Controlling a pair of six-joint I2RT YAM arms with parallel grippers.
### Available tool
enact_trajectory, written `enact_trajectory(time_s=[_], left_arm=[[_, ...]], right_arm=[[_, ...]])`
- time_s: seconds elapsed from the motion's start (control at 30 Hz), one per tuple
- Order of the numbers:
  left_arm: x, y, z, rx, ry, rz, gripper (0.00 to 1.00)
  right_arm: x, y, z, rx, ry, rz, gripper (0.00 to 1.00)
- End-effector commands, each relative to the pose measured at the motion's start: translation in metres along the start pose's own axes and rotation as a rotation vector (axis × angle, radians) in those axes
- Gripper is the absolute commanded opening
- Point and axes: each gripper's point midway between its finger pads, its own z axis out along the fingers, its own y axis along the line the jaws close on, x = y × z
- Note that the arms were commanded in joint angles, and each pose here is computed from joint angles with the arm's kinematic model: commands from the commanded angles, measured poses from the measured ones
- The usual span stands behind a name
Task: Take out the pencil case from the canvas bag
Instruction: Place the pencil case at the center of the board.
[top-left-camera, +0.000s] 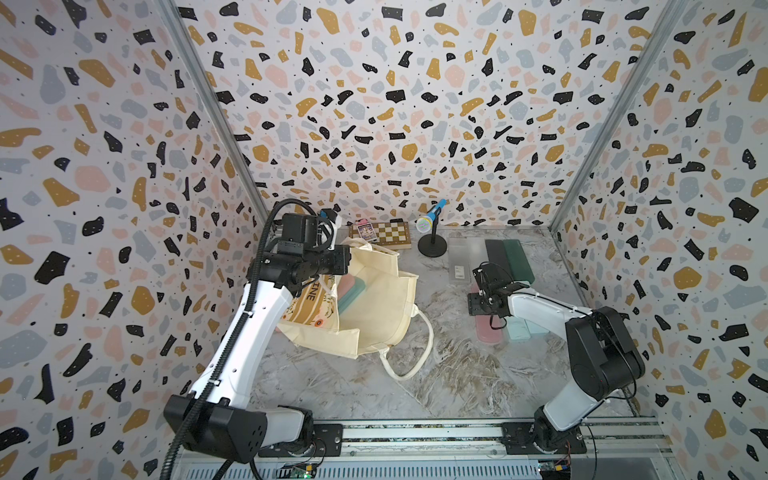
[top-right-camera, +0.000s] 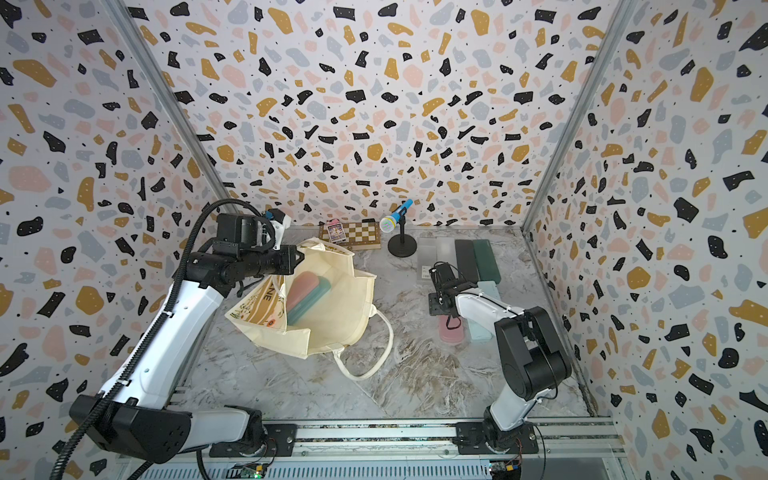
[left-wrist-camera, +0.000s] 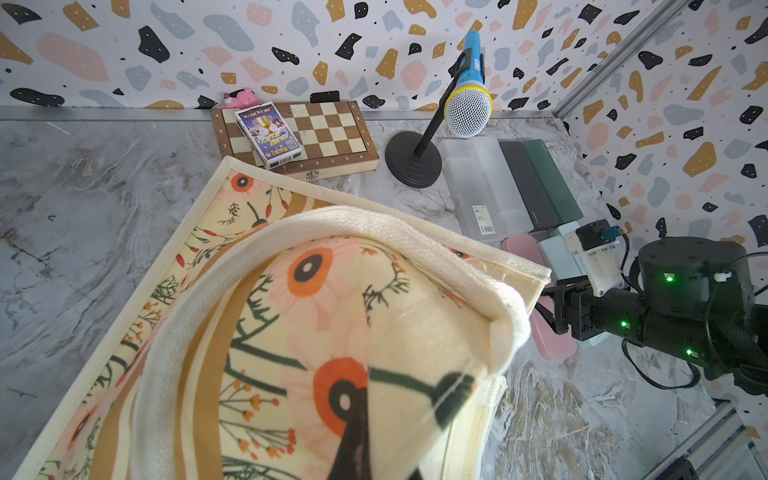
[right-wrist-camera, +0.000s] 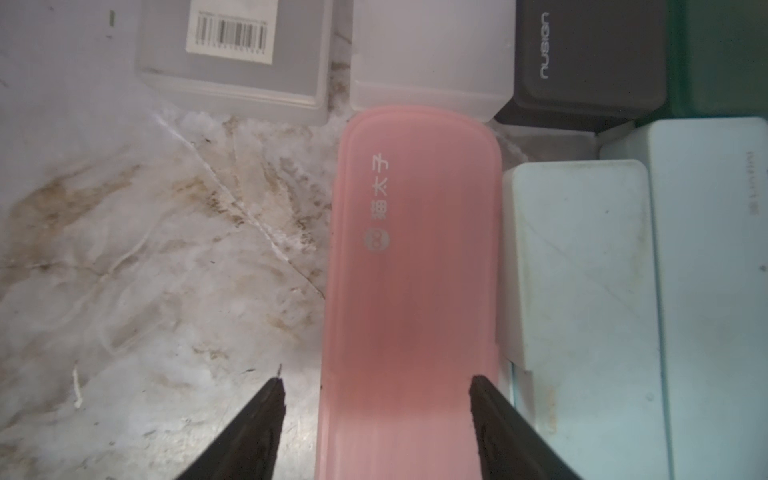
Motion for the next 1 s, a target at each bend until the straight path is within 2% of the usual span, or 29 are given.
enact_trajectory(time_s=[0.0,0.27,0.6,0.73,0.87,0.97], left_arm=[[-0.016,-0.01,-0.004,0.05,-0.064,0.021,0.0],[-0.015,-0.01,-0.004,0.05,-0.062,0.019,0.0],[-0.015,-0.011,0.0,0.06,-0.054,0.013,0.0],[-0.015,-0.025,0.003,0.151,-0.043,-0.007,0.0],[-0.015,-0.047,0.005,0.289,-0.021,-0.017,0.0],[-0.014,-0.059,0.007,0.376,-0.003,-0.025,0.0]], right_arm=[[0.002,-0.006,0.0,0.05,0.021,-0.018,0.71],[0.009,-0.011,0.006,0.087,0.053,-0.025,0.71],[0.002,-0.017,-0.004,0.111,0.013,0.002,0.69],[-0.016,-0.007,-0.031,0.0,-0.118,0.036,0.69],[-0.039,0.014,-0.079,-0.197,-0.309,0.07,0.7],[-0.045,0.03,-0.115,-0.301,-0.412,0.045,0.7]])
